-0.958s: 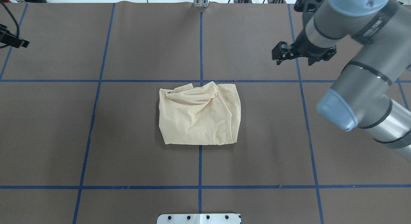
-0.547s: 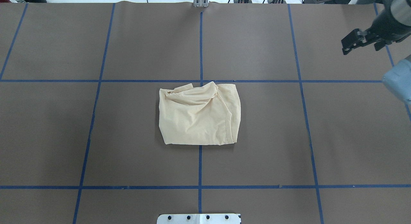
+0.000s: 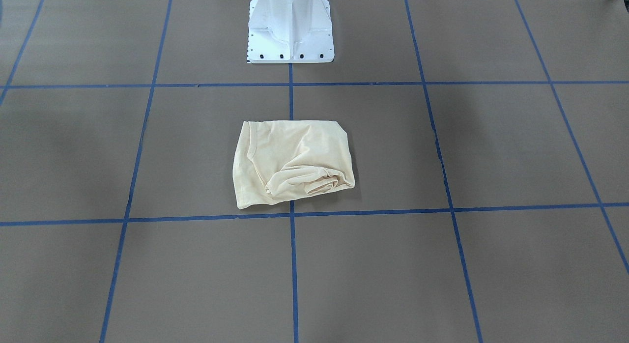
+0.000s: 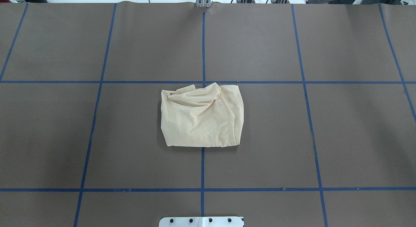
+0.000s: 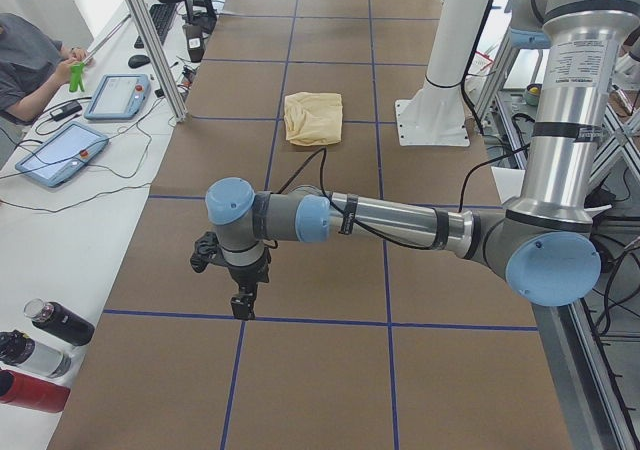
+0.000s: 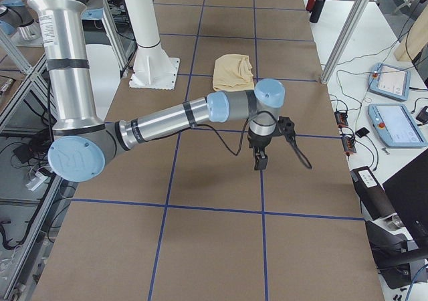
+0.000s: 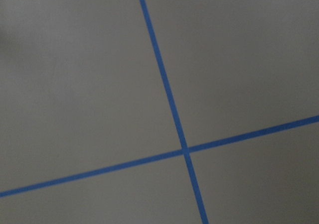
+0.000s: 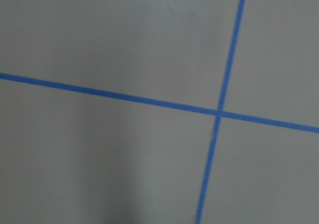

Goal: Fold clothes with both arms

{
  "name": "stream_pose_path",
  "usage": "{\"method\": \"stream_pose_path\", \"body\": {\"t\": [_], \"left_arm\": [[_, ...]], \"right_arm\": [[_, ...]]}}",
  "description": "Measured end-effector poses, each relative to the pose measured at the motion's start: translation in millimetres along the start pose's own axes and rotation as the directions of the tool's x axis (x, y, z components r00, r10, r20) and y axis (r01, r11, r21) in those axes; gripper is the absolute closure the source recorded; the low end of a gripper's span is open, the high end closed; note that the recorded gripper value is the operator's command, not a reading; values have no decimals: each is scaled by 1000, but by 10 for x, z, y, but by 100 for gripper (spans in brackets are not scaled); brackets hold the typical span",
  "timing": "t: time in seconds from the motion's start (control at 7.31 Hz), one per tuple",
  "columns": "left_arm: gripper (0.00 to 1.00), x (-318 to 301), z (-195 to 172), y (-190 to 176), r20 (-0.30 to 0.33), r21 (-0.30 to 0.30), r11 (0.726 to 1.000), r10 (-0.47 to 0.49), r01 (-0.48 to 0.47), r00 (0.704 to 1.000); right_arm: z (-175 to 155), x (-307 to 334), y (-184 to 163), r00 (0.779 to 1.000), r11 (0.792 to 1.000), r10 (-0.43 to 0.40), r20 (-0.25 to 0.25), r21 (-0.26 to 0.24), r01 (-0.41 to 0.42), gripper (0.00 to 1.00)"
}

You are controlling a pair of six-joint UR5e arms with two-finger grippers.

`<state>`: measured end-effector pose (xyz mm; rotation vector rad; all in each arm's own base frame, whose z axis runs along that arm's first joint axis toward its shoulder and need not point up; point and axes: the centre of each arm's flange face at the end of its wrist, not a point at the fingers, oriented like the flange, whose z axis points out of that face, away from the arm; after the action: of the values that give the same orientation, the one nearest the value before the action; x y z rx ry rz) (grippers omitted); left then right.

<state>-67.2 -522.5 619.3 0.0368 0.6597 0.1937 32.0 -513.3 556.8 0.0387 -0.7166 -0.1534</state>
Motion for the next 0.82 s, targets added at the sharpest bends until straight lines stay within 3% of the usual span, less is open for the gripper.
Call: {"method": "stream_pose_path", "body": {"t": [0.27,0.41,0.82], "left_arm": [[0,-77,65,197,-74,-2,1000,11,-12,997],[0,-45,69,257,-128,15,1000,13,-12,992],[0,145,-69,488,-170,61,998,38,-28,985]], "right_arm": [[513,982,749,996,992,83,19,-94,-80,0],[689,1265,1052,992,987,121,26,-114,-117,0],[844,1517,1401,986,980,163,31,-118,-158,0]]}}
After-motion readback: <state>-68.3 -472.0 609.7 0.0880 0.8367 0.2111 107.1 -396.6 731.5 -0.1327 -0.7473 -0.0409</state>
